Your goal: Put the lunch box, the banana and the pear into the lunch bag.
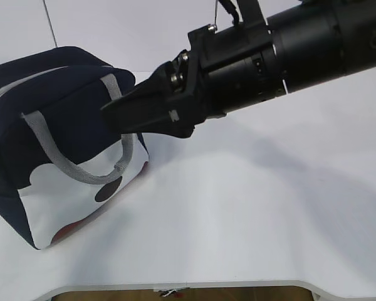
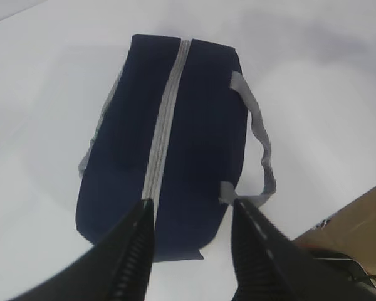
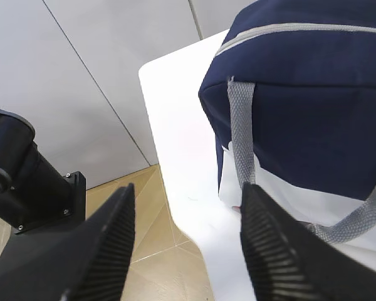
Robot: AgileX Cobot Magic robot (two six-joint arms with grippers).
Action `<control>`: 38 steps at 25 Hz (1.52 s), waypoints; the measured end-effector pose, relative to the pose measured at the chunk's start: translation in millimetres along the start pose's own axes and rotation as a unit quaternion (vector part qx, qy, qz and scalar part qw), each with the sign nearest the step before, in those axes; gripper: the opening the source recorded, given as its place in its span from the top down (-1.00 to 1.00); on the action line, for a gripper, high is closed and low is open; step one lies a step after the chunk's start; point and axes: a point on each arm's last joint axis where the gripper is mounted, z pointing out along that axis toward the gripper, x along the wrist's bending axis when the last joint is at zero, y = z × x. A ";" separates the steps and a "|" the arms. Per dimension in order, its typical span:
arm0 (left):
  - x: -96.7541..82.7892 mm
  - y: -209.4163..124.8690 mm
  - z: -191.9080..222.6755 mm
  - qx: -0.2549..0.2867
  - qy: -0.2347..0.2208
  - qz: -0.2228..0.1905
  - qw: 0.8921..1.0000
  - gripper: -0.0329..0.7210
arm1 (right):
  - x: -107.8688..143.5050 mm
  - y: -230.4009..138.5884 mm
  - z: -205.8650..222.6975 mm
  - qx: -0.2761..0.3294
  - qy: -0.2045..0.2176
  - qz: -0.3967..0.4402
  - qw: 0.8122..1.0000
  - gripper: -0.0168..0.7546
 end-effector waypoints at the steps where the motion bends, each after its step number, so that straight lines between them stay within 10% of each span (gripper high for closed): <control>1: -3.3 -8.0 -10.5 -0.010 0.002 0.002 1.000 0.07 | 0.0 0.0 0.0 0.000 0.000 0.000 1.000 -0.18; 24: -47.9 -205.6 -73.1 -0.114 0.017 0.001 0.993 0.10 | 1.2 -0.3 0.0 0.002 0.007 0.015 1.000 -0.18; 33: -31.0 -257.9 -60.9 -0.111 0.135 -0.056 0.983 0.04 | 2.0 -0.4 0.0 0.003 0.011 0.015 1.000 -0.18; 38: -34.7 -269.4 -57.5 -0.125 0.122 -0.065 0.982 0.04 | 2.3 -0.5 0.0 0.003 0.013 0.015 1.000 -0.18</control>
